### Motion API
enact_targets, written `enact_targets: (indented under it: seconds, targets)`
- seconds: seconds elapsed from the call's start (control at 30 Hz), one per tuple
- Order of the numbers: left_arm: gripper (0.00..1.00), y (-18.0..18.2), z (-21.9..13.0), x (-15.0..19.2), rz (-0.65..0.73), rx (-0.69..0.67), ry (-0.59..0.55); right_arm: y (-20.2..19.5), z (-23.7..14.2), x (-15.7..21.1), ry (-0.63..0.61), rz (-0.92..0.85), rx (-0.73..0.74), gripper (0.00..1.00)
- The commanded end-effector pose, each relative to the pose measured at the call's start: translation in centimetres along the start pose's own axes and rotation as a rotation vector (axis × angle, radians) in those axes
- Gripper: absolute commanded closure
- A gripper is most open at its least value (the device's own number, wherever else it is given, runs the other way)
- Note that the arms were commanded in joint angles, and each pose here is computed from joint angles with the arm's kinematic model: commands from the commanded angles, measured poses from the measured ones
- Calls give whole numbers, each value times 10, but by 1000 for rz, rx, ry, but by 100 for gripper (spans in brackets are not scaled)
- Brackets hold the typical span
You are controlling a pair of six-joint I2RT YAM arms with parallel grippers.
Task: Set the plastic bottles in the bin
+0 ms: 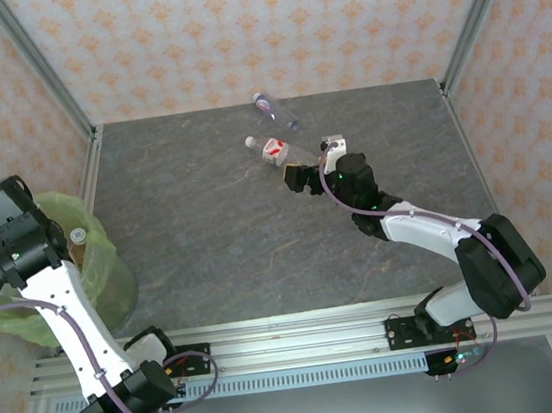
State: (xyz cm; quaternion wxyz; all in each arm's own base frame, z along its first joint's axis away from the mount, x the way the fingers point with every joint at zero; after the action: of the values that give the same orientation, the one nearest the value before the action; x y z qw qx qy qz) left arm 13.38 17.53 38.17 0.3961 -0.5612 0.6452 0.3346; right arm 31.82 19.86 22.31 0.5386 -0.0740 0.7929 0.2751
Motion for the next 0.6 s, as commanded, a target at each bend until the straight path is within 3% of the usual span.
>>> enact_targets:
  seconds: [0.0,0.27,0.43,0.57]
  targets:
    - [0,-8,-10,3,0,143,73,-1,-3,-5,-23,-1,13,1]
    - [0,-38,-27,21,18,454,206,-12,1,-3,-11,-4,121,1]
    - [0,-75,-53,44,53,704,302,-22,14,0,91,-72,230,1]
    - [0,-94,-71,50,47,824,308,-24,27,-1,147,-130,254,1]
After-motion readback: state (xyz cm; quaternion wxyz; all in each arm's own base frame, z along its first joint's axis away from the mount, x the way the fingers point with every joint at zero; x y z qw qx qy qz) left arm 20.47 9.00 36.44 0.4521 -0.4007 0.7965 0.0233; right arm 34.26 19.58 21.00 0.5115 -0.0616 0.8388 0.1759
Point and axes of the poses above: each hand's point on the last joint's axis, 136 mm out from that joint toward the fingers, its own z axis out along the fingers, its own y axis along the line the jaws close on, x = y × z, the point moved 7 cm from there along -z, back along the fingers, and after that the axes turned 3 degrees about -z, right-handed, at the moved point
